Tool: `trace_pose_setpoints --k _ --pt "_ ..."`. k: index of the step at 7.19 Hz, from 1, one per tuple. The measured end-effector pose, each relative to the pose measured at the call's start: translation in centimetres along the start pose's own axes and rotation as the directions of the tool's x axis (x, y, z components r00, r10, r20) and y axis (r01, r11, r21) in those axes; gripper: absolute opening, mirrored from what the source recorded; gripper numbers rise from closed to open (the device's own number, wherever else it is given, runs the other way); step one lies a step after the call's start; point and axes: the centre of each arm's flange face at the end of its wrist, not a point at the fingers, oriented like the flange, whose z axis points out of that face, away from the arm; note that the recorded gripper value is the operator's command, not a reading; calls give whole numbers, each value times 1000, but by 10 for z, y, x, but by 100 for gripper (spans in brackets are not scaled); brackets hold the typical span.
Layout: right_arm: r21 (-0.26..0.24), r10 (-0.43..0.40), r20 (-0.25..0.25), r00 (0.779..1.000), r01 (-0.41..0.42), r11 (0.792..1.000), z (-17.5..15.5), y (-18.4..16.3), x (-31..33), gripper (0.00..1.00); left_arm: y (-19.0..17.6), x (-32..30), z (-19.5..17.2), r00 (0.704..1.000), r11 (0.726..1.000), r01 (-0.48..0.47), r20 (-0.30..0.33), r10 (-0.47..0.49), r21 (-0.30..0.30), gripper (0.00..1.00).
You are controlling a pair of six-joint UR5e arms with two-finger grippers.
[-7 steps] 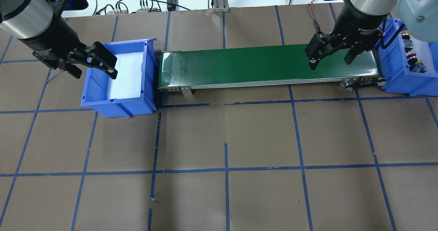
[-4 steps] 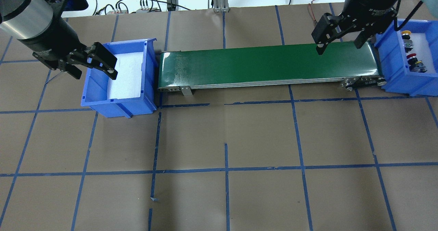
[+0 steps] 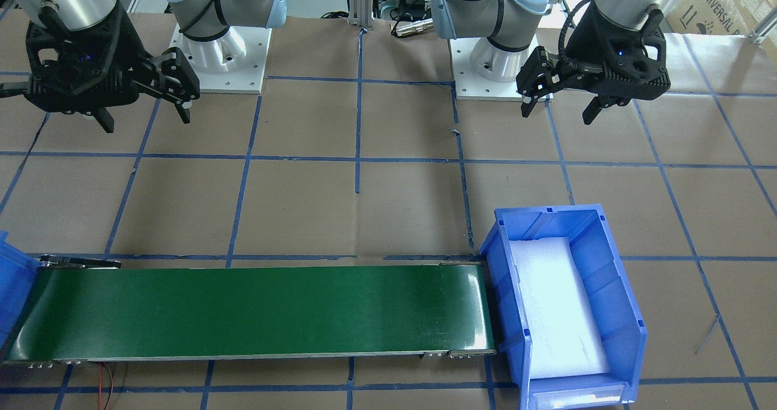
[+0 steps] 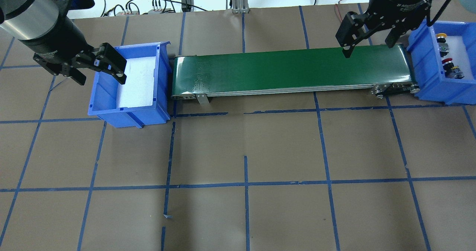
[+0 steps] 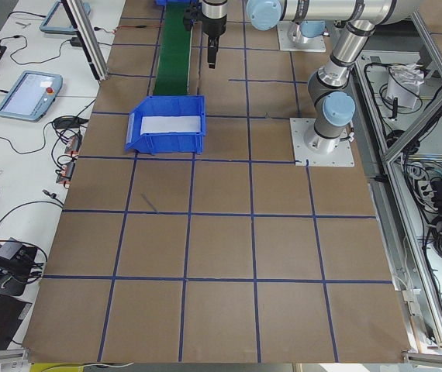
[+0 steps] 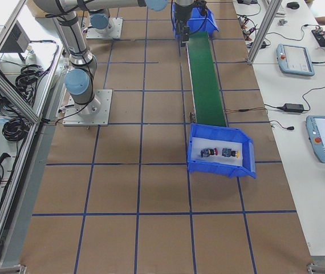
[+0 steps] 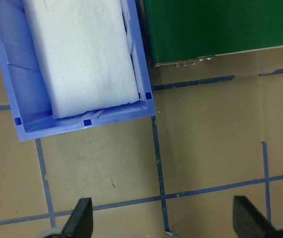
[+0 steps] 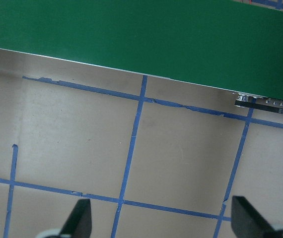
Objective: Transport two buttons from left to right
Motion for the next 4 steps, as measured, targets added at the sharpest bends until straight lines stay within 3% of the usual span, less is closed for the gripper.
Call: trace_pose_setpoints --k 4 --pt "-14 1 -5 1000 -2 1000 7 -3 1 100 4 41 5 998 999 54 21 -54 -5 100"
